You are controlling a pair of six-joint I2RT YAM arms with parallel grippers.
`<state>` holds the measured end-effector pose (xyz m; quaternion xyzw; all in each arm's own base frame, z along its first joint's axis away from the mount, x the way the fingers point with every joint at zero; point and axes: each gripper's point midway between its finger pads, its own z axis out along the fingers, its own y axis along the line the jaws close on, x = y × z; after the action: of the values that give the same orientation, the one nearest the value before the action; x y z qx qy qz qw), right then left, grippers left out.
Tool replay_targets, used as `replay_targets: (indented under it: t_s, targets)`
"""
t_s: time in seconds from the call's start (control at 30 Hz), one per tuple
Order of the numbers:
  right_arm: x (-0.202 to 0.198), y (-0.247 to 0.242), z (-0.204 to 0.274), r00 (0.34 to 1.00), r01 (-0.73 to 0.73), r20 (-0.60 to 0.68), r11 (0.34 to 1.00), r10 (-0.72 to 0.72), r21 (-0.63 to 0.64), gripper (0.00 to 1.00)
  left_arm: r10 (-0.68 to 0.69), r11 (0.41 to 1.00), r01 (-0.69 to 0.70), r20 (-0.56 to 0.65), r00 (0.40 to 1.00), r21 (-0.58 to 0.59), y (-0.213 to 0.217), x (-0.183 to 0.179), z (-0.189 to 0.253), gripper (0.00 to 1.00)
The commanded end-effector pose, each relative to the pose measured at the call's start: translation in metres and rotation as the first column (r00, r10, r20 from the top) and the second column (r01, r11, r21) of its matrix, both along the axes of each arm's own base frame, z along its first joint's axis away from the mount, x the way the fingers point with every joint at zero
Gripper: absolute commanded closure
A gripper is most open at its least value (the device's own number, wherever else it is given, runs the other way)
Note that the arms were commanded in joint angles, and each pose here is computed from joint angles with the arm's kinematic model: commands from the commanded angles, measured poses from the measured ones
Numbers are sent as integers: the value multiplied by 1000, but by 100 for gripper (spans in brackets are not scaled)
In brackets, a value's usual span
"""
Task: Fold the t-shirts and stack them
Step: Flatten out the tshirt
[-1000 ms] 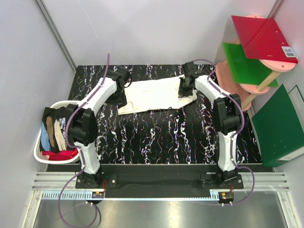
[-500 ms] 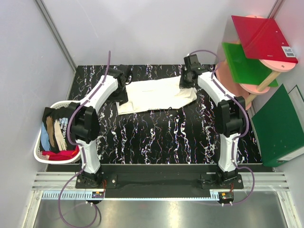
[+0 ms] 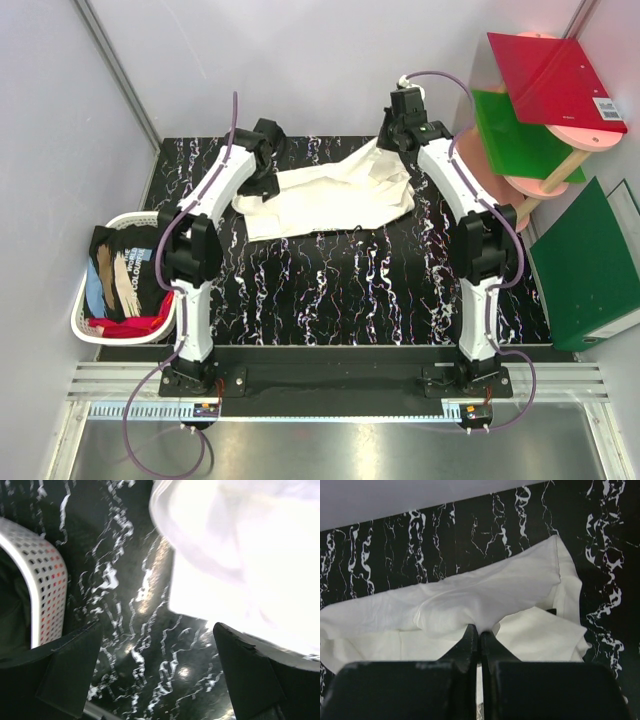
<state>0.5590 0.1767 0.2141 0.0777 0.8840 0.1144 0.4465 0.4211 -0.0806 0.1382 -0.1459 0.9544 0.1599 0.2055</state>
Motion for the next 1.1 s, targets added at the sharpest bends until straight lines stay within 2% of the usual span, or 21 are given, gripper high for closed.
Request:
replay_targets:
  t_s: [0.0,0.13,0.2,0.3,0.43,0.6,0.77,1.07]
  targets:
    - [35,-2,15,993,48,104,999,-48,5,100,22,996,-20,28,999,-88,-18,20,-6,1]
    - [49,-4,12,992,61,112,998,-63,24,100,83,995,-83,-17,996,-54,-7,20,-32,1]
    - [54,-7,3,993,66,98,997,-69,30,100,141,990,-141,7,990,-26,6,23,-33,1]
    - [60,-15,-1,992,78,93,996,-82,42,100,205,978,-207,63,977,21,37,36,-22,1]
    - [69,-30,-1,990,95,96,993,-101,64,100,205,974,-214,122,971,67,67,58,-3,1]
    - [86,-52,0,985,122,108,987,-134,108,100,302,950,-310,167,939,24,107,65,9,1]
    - [104,-64,-2,980,133,125,978,-154,161,100,297,955,-294,151,943,-42,109,76,1,1]
    - [113,-70,-23,985,120,93,970,-142,211,100,260,954,-253,23,965,-163,80,76,-51,1]
